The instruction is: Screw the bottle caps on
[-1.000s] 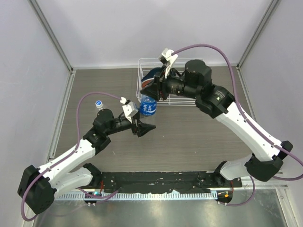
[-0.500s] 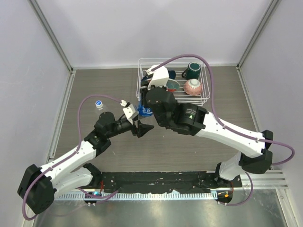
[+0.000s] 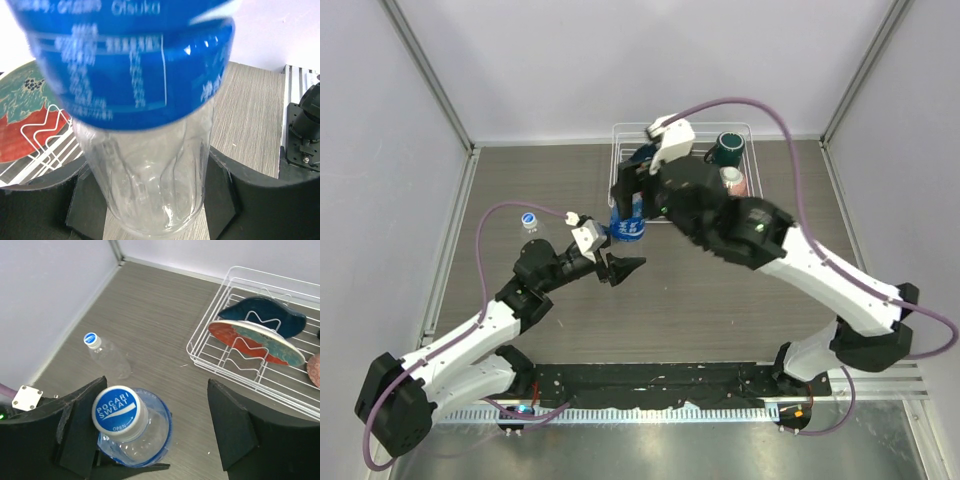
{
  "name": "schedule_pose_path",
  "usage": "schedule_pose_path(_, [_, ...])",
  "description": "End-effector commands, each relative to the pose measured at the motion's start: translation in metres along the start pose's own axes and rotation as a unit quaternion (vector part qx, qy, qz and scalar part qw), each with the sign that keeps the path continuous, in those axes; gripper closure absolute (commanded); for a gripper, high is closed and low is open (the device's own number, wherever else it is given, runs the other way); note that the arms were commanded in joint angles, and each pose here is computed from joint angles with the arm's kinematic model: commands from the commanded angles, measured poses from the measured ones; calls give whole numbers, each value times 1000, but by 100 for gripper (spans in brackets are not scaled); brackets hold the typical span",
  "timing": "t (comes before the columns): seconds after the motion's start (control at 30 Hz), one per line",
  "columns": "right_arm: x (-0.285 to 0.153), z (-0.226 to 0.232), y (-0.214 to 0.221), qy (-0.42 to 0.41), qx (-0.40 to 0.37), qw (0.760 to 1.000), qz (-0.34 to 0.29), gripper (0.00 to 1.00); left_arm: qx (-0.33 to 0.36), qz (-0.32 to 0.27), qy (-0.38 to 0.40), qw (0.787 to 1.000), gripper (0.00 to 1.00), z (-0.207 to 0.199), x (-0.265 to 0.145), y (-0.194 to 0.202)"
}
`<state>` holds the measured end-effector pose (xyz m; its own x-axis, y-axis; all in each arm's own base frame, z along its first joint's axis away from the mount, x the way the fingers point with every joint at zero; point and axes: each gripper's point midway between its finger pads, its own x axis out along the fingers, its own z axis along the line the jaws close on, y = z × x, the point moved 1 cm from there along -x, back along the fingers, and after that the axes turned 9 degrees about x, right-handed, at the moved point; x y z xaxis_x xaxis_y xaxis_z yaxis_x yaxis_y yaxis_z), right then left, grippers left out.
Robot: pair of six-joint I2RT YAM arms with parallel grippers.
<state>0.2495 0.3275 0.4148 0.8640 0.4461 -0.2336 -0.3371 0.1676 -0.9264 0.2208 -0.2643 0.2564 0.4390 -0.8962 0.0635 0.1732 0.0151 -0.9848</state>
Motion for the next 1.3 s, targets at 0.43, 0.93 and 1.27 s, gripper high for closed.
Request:
schedule_pose_path(0.43, [-72, 19, -63, -440, -40, 896, 43, 19, -10, -61, 74, 995, 100, -25, -2, -33])
schedule_pose_path(0.93, [-105, 33, -60, -626, -72, 776, 9, 33, -48, -90, 159, 982, 100, -56, -14, -53])
schedule_pose_path(1.27, [-102, 36, -57, -654, -28, 756, 11, 45, -47, -99, 151, 982, 100, -52, -13, -61])
